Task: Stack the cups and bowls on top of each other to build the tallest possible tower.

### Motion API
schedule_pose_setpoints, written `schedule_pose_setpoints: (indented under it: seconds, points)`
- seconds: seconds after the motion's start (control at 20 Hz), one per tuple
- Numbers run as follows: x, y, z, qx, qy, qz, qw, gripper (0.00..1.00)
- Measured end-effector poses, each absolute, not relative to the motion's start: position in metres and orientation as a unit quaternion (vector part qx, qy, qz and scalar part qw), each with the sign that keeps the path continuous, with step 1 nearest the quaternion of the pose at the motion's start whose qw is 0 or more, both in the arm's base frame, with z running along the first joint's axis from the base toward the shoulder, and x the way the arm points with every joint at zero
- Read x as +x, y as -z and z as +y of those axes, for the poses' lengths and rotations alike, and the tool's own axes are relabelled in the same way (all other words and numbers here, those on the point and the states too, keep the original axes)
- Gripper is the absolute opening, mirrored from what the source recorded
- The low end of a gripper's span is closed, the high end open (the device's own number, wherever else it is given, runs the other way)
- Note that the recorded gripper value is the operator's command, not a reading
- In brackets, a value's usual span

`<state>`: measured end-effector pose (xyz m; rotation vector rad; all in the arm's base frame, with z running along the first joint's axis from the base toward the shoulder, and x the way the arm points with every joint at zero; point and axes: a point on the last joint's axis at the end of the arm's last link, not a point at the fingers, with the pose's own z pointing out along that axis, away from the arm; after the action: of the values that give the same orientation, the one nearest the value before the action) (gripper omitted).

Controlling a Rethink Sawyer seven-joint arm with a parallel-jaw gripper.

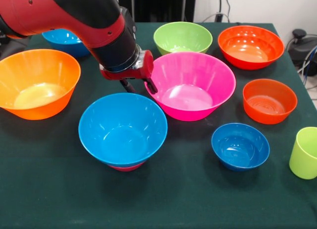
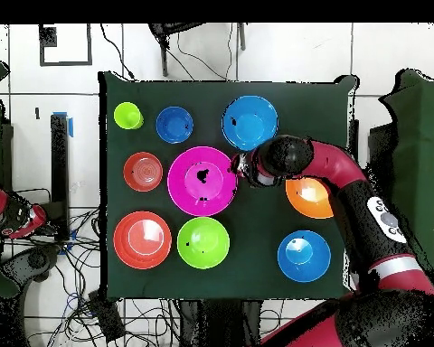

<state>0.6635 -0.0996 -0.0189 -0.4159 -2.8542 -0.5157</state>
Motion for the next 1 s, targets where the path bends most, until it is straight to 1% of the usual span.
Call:
schedule_pose_setpoints:
  seconds: [0.55,0.6,1.0]
  points:
    - [0.655,0.034,-0.091,-0.142,0.186,-0.965,0.119,1.00]
    - [0.653,0.036,-0.089,-0.141,0.187,-0.965,0.121,0.00]
    - [0.653,0.034,-0.085,-0.145,0.196,-0.962,0.127,0.00]
